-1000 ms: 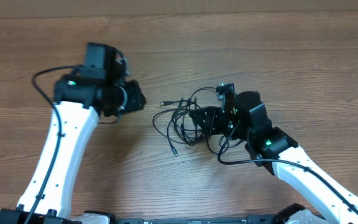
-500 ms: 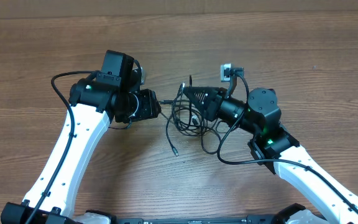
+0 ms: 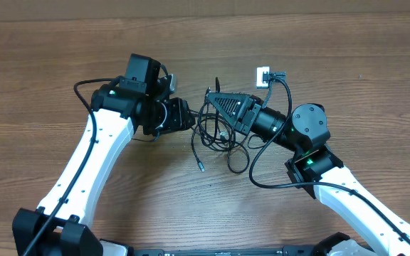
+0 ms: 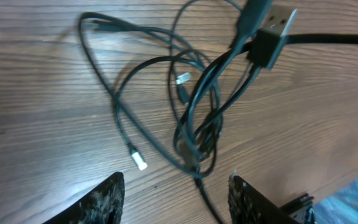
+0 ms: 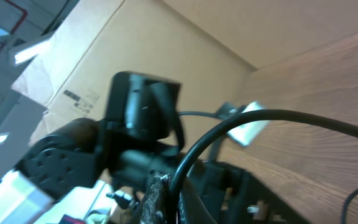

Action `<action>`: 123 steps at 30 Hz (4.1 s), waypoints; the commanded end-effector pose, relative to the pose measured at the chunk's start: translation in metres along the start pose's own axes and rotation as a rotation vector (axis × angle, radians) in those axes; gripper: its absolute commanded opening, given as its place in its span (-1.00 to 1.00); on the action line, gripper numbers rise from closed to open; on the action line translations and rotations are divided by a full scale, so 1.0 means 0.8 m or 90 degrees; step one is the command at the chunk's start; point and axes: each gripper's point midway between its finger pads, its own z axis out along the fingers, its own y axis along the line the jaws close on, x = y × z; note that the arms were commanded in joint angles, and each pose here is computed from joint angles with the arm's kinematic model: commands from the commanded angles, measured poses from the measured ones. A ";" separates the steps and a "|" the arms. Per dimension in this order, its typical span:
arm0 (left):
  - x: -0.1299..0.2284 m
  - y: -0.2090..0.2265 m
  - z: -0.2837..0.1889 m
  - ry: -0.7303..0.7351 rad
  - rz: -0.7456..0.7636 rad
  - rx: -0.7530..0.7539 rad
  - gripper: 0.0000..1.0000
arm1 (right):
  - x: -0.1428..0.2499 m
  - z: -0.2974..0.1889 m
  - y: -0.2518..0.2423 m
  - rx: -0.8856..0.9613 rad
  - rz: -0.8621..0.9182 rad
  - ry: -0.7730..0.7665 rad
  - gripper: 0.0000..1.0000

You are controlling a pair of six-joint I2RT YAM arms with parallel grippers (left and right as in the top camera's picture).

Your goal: Untangle cables

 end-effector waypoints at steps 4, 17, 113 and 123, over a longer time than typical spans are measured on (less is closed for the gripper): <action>0.010 -0.013 0.030 0.050 0.009 0.029 0.08 | 0.000 -0.001 0.021 -0.041 0.032 0.015 -0.92; 0.011 -0.022 0.067 0.072 0.030 0.028 -0.27 | 0.000 -0.002 0.032 -0.064 0.034 0.021 -0.92; 0.002 0.030 0.063 0.037 0.004 -0.116 -0.04 | 0.122 -0.096 -0.305 0.542 0.061 0.299 -0.18; 0.003 0.031 0.063 0.038 0.004 -0.117 -0.04 | 0.140 -0.096 -0.318 0.545 0.119 0.311 -0.19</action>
